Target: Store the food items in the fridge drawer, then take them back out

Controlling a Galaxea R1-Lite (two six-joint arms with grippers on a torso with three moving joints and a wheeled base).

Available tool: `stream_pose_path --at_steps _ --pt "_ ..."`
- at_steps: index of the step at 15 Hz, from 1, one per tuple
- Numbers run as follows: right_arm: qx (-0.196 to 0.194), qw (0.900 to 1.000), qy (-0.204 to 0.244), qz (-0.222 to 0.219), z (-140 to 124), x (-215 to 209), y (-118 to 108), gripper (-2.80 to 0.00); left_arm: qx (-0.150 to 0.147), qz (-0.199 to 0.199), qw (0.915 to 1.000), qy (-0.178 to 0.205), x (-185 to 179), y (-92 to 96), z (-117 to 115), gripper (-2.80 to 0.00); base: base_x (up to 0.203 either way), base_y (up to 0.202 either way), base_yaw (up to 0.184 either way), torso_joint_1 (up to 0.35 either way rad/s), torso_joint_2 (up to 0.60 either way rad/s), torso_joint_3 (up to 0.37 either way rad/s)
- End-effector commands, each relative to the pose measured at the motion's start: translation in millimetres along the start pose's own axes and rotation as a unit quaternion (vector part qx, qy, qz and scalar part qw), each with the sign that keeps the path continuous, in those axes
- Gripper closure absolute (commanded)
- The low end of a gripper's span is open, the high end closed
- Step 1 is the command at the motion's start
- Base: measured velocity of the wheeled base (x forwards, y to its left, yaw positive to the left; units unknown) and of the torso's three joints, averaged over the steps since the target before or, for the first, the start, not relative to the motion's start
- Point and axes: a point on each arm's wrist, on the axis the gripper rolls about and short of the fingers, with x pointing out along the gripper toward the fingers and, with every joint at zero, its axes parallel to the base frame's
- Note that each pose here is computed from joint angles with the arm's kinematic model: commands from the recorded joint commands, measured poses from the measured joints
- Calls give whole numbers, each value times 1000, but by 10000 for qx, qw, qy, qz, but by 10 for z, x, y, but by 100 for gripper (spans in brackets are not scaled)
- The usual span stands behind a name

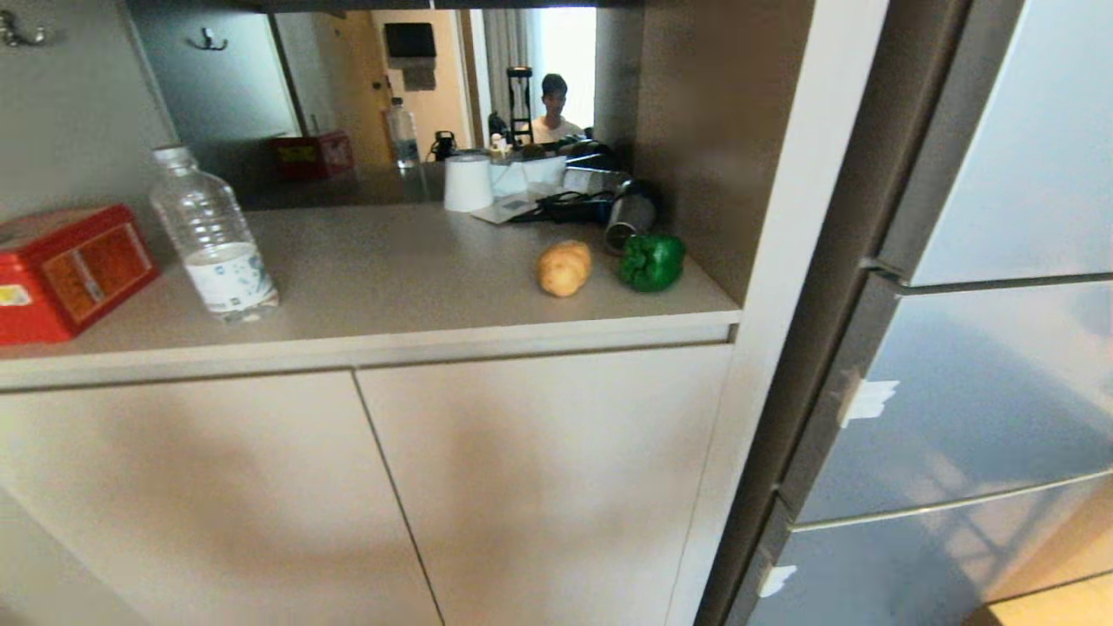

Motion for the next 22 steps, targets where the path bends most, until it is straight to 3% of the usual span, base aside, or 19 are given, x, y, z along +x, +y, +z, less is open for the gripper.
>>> stream_pose_path --at_steps 1,8,22 --pt "-1 10000 6 1 3 1 0 0 0 1 10000 3 0 0 3 0 2 -11 173 4 2 2" --pt "7 10000 14 1 1 1 0 0 0 1 10000 10 1 0 -1 0 2 -6 153 2 4 3" --pt "60 10000 14 -6 1 1 0 0 0 1 10000 10 1 0 -1 0 0 0 0 0 0 0"
